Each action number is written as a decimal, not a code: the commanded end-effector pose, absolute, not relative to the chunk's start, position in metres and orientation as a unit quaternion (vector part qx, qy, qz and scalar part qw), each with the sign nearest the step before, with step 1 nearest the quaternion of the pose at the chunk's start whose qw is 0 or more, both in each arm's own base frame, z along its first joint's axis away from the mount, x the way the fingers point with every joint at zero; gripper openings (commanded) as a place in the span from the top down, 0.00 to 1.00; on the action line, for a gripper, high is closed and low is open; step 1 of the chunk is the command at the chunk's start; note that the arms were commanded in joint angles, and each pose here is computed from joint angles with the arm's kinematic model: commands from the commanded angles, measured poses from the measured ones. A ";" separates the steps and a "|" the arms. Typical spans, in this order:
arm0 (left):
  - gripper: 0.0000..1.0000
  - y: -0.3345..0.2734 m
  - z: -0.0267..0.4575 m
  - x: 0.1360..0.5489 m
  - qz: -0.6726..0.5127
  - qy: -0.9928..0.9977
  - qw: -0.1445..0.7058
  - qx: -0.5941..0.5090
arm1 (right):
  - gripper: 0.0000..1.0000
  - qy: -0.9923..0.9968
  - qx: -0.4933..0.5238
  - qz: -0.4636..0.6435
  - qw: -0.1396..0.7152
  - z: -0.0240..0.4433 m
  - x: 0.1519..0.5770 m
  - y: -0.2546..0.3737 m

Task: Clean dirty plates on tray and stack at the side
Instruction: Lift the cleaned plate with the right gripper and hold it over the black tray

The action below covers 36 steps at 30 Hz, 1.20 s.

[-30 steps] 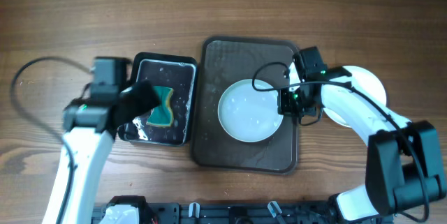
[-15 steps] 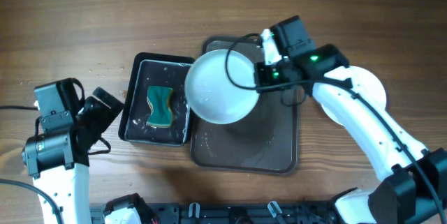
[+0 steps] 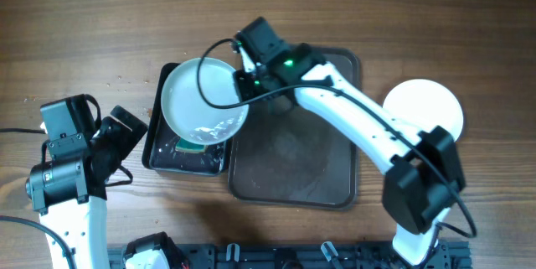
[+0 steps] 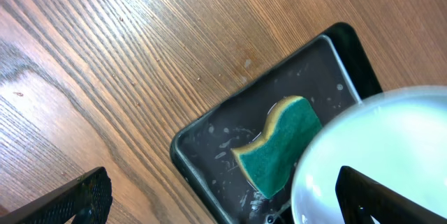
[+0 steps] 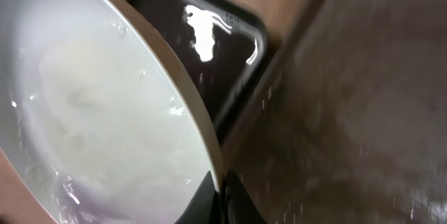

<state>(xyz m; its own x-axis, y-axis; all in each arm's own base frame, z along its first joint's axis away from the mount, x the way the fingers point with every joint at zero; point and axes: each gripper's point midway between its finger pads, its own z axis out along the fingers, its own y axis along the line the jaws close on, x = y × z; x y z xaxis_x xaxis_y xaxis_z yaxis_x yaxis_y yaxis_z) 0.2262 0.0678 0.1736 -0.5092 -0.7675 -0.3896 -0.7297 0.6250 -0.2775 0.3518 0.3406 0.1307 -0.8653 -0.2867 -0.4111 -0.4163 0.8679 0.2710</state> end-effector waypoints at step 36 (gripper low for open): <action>0.00 0.070 0.179 0.226 -0.042 0.860 0.251 -0.442 | 0.96 0.769 -0.224 -0.237 0.549 0.286 0.318 0.347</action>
